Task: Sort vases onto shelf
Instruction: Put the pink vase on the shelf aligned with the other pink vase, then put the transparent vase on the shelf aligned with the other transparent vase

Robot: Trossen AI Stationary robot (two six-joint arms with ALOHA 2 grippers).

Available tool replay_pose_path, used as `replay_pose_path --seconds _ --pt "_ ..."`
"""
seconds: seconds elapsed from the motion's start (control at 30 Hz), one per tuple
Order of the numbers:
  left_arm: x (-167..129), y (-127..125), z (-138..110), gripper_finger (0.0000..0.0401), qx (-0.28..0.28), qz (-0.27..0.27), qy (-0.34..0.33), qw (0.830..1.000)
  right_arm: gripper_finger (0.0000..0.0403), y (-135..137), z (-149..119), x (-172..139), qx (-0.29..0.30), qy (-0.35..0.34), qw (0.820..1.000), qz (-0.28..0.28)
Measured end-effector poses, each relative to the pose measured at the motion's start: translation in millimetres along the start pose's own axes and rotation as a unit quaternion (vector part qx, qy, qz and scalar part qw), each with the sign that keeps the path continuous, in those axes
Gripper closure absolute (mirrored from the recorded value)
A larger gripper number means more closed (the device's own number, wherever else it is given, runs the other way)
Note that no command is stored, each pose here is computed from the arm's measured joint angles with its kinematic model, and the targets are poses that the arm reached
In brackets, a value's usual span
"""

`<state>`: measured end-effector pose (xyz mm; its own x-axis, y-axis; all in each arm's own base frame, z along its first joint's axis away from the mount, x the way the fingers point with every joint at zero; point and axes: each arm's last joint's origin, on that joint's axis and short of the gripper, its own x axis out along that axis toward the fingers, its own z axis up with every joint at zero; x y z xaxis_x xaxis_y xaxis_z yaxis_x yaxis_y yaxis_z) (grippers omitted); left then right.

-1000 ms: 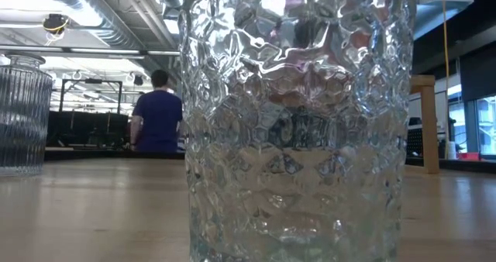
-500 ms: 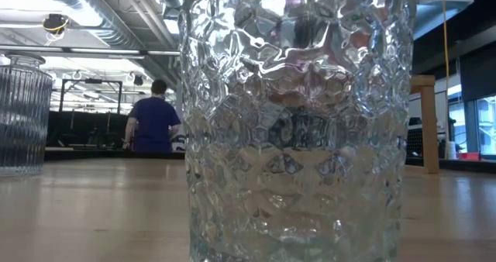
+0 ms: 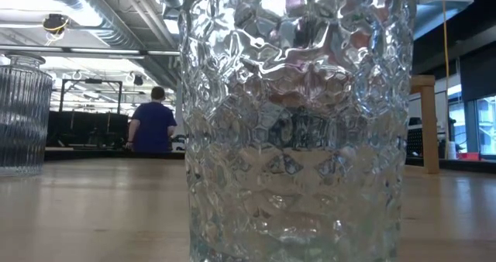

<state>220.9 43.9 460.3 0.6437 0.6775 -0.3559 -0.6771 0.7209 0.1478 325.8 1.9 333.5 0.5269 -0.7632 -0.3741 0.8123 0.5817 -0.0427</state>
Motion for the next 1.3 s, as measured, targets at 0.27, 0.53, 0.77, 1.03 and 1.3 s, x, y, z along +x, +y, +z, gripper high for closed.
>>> replay_pose_path --seconds 0.27,0.53,0.77,1.03,1.3 --pt "0 0 0 0.0151 -0.001 0.0 0.0 1.0 0.0181 -6 25 -12 -0.04 -0.038 0.998 -0.022" --pt "0 -3 -2 0.0151 0.005 -0.05 0.015 0.999 0.0182 -6 90 -47 -0.171 -0.068 0.963 0.195" --pt "-3 -6 -27 0.015 0.062 -0.154 0.144 0.976 0.0182 0 93 -77 -0.212 -0.005 0.85 0.483" --pt "-17 2 -60 0.015 0.047 -0.166 0.35 0.921 0.0182 11 56 -85 -0.242 0.069 0.879 0.404" --pt "-23 -16 -97 0.015 -0.011 -0.171 0.469 0.867 0.0182 12 49 -82 -0.233 0.077 0.896 0.371"
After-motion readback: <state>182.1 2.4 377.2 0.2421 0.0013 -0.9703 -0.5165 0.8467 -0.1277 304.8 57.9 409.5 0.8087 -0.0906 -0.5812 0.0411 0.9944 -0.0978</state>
